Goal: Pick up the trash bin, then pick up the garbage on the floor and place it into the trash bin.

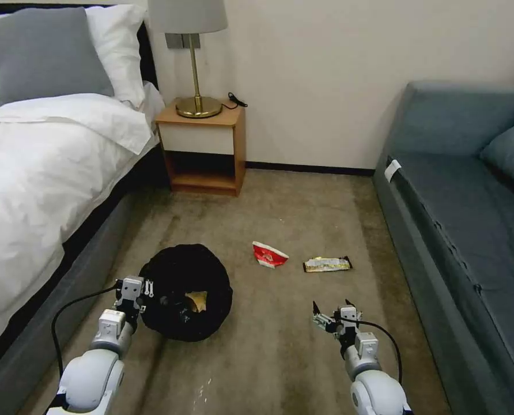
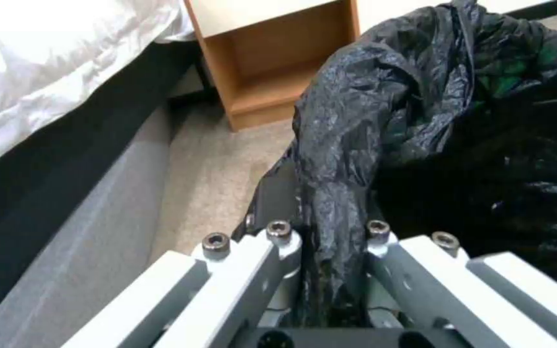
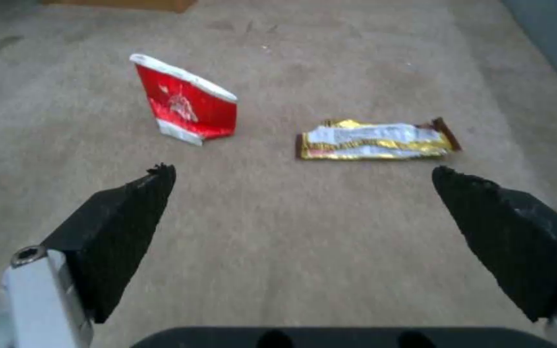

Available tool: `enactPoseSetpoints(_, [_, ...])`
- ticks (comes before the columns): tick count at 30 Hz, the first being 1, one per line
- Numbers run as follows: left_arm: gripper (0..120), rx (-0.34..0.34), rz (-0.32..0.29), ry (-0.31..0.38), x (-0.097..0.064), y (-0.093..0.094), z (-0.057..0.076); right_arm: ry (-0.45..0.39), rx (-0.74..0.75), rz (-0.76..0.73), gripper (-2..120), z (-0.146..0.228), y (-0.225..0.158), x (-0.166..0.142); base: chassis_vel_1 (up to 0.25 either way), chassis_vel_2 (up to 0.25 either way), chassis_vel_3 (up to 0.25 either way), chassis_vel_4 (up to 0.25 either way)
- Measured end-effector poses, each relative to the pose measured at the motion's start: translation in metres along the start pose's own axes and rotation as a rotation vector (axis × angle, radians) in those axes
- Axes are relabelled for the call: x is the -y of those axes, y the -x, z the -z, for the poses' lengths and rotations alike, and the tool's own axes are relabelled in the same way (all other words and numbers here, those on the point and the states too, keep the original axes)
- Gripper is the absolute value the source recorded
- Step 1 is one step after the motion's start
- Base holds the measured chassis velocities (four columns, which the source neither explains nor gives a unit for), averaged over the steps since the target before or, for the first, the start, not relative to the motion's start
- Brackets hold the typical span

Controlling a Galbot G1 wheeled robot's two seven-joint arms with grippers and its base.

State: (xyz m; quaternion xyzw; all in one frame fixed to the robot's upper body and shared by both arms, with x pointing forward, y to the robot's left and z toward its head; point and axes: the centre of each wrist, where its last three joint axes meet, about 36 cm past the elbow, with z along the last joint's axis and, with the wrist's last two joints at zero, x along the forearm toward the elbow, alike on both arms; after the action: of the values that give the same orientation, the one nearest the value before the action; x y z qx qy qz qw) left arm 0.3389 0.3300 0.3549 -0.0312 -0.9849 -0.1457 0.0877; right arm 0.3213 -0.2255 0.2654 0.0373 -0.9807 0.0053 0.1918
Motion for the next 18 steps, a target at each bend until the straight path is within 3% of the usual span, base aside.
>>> enactPoseSetpoints(6, [4,0.011,0.001,0.007,-0.007,0.006,0.004,-0.002,-0.003,0.002,100,-0.001,0.001,-0.004,-0.152,0.159,0.148,-0.147])
enactPoseSetpoints(18, [4,0.012,-0.003,0.002,-0.004,0.012,0.006,-0.015,-0.006,0.007,100,-0.001,0.006,-0.005,-0.151,0.149,0.151,-0.149])
